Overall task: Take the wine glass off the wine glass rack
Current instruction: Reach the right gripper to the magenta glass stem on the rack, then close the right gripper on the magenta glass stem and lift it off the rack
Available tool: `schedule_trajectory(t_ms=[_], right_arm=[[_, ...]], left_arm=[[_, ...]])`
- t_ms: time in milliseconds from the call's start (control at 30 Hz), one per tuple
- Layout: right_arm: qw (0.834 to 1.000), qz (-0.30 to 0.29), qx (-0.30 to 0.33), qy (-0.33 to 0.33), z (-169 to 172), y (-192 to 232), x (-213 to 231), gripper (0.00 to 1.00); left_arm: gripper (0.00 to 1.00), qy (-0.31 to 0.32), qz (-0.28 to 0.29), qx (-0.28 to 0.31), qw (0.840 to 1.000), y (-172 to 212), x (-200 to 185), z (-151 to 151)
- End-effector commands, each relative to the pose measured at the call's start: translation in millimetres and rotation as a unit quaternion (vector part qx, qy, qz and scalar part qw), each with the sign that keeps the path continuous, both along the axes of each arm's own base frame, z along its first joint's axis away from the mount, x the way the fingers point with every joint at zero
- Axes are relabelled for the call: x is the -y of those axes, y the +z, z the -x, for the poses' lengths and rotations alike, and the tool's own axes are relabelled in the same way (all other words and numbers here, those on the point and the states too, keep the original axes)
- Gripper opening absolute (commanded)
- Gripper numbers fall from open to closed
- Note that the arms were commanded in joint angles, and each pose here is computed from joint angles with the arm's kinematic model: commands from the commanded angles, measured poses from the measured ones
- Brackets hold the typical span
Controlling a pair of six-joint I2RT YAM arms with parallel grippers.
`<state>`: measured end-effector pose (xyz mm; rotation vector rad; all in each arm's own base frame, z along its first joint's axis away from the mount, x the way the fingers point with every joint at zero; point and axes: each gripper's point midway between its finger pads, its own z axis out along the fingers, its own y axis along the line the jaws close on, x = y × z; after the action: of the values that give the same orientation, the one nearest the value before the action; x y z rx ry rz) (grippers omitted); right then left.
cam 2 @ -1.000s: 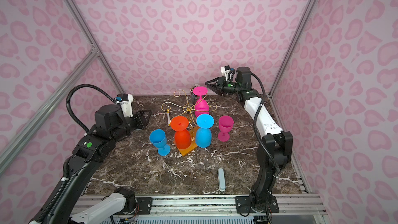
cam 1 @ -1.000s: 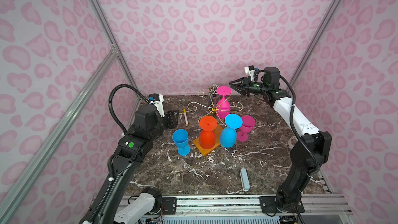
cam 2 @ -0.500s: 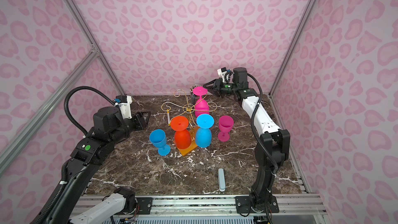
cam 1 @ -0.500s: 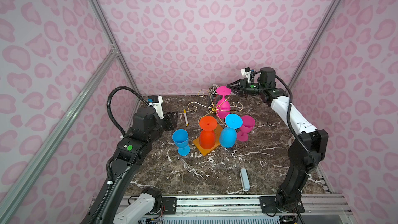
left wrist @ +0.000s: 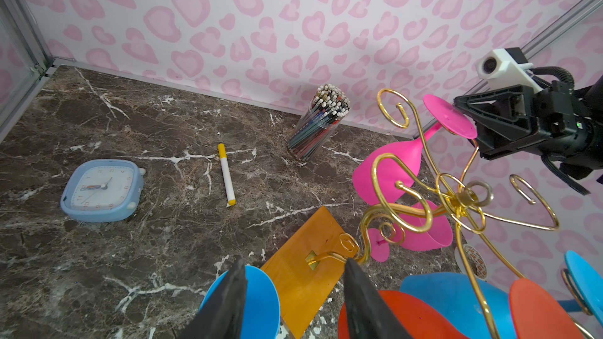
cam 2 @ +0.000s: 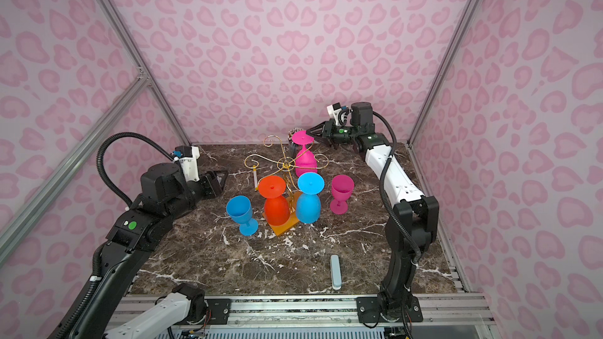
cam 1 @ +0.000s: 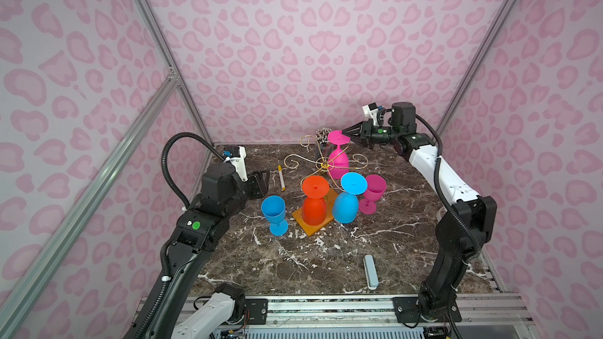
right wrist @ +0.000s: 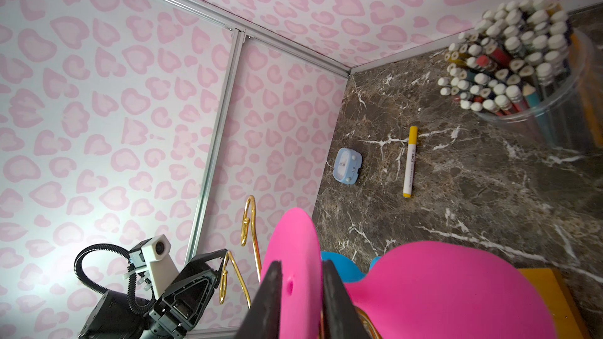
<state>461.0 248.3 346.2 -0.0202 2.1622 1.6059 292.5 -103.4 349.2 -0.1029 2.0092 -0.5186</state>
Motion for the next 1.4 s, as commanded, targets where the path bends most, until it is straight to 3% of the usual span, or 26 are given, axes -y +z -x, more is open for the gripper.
schedule_trajectory(t_ms=[0, 667, 1367], right_arm=[[1.000, 0.000, 0.009, 0.008, -1, 0, -4, 0.21], [1.000, -0.002, 0.008, 0.006, 1, 4, -5, 0.00], [0.999, -0.029, 0.011, -0.012, 5, 24, 7, 0.00]], left_arm=[[0.50, 0.004, 0.005, 0.013, 1.000, 6, -1, 0], [0.51, 0.006, 0.007, 0.016, 1.000, 7, -3, 3], [0.51, 0.004, 0.009, 0.016, 1.000, 9, -3, 6]])
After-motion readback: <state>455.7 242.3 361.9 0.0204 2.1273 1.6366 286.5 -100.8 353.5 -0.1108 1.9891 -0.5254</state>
